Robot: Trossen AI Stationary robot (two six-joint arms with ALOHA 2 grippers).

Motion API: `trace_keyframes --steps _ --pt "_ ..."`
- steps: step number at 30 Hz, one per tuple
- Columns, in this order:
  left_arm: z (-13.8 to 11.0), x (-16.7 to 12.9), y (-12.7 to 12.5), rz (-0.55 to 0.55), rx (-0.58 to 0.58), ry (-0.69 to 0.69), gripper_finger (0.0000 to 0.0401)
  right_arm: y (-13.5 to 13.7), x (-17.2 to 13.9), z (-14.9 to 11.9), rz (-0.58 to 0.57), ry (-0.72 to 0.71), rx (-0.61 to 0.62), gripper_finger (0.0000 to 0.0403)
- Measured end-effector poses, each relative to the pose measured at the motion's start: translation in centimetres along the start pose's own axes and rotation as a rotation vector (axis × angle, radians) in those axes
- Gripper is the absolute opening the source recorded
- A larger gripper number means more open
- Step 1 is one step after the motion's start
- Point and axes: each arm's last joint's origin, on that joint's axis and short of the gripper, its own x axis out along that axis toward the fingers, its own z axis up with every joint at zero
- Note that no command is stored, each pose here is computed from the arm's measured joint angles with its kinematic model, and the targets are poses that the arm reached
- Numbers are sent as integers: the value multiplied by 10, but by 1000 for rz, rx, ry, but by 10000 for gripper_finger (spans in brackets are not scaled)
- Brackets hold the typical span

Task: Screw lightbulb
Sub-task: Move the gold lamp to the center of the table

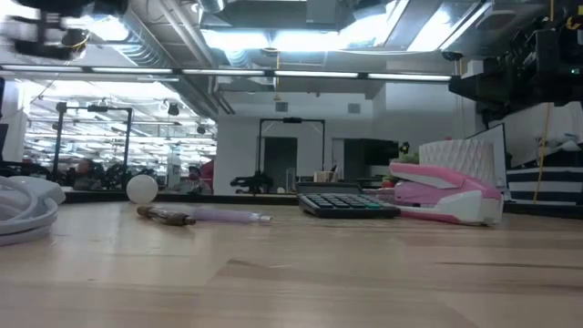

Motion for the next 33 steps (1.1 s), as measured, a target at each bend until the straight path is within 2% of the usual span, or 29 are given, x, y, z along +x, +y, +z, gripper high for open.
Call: trace_keyframes --steps 5,9,12,18,25,33 --pt "-9 23 -5 63 -351 220 0 0 0 0 0 0 8 14" --pt "-17 34 -7 120 -526 344 0 1 0 0 36 3 8 15" --pt "-22 37 -9 140 -607 400 3 2 0 0 79 7 8 22" --pt "-33 38 -10 192 -700 427 51 3 0 -1 105 11 8 89" --pt "-43 48 0 378 -812 402 118 3 0 -1 105 14 7 171" --pt "-47 79 10 523 -803 372 136 3 0 -2 104 24 6 202"
